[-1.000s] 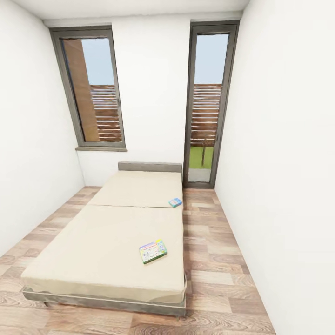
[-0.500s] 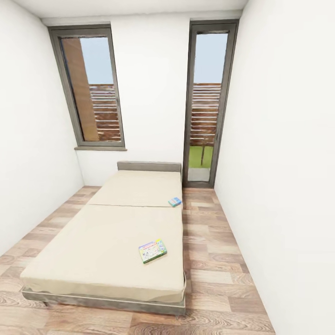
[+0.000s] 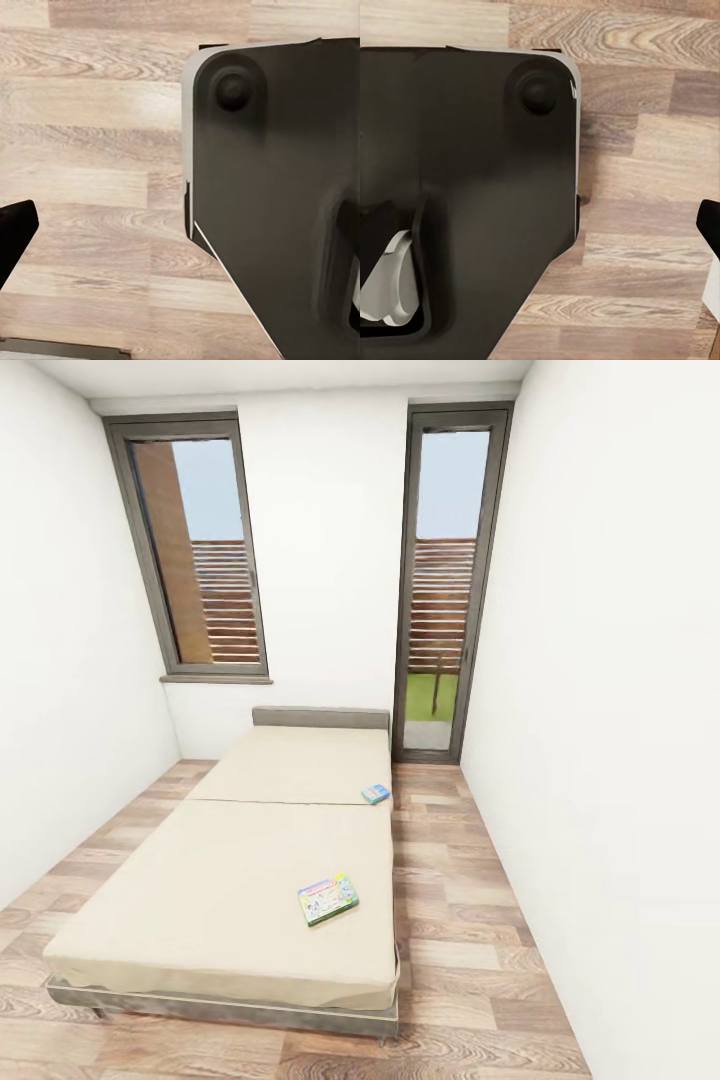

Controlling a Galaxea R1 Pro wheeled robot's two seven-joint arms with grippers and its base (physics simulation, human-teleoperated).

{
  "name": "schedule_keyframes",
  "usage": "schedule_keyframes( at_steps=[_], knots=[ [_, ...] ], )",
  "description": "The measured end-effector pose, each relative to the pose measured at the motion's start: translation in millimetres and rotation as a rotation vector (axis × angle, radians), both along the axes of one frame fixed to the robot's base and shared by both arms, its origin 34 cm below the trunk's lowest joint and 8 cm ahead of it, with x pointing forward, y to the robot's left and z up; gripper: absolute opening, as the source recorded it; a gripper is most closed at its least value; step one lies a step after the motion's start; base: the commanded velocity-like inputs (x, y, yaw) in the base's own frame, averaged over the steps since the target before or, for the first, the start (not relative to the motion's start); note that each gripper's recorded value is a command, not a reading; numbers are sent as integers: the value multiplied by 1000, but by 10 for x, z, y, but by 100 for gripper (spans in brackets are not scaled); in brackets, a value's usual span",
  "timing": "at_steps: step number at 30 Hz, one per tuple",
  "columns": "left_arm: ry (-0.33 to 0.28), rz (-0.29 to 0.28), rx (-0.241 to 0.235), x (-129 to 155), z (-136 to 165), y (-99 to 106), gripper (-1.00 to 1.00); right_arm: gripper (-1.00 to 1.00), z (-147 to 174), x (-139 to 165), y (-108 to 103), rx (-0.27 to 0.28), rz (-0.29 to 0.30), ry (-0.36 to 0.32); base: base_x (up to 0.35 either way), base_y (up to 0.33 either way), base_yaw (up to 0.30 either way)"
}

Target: Put all the toys in the child's room - the three board games (two on the bed and one on the table), the two jigsaw puzzles on the table, and the tennis ball on the table - inside the toy box on the table in the child's room.

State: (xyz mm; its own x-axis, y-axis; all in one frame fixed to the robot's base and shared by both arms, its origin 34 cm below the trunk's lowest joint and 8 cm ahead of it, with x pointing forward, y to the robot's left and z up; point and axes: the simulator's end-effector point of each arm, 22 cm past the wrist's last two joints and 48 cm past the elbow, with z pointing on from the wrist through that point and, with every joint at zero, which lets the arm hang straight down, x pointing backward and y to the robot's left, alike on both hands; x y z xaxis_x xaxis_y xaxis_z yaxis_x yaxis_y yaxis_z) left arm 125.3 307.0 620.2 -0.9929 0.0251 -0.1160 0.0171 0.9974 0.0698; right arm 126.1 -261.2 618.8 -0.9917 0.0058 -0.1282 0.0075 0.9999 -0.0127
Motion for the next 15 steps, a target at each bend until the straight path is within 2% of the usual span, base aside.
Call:
schedule_keyframes(
  at_steps=[11, 15],
  knots=[
    [2, 1, -2, -4, -1, -13, 100, 100, 0, 1, 87, 11, -4, 0, 0, 0, -1],
    [0, 1, -2, 0, -1, -14, 100, 100, 0, 1, 88, 11, -6, -1, 0, 0, -84]
  ],
)
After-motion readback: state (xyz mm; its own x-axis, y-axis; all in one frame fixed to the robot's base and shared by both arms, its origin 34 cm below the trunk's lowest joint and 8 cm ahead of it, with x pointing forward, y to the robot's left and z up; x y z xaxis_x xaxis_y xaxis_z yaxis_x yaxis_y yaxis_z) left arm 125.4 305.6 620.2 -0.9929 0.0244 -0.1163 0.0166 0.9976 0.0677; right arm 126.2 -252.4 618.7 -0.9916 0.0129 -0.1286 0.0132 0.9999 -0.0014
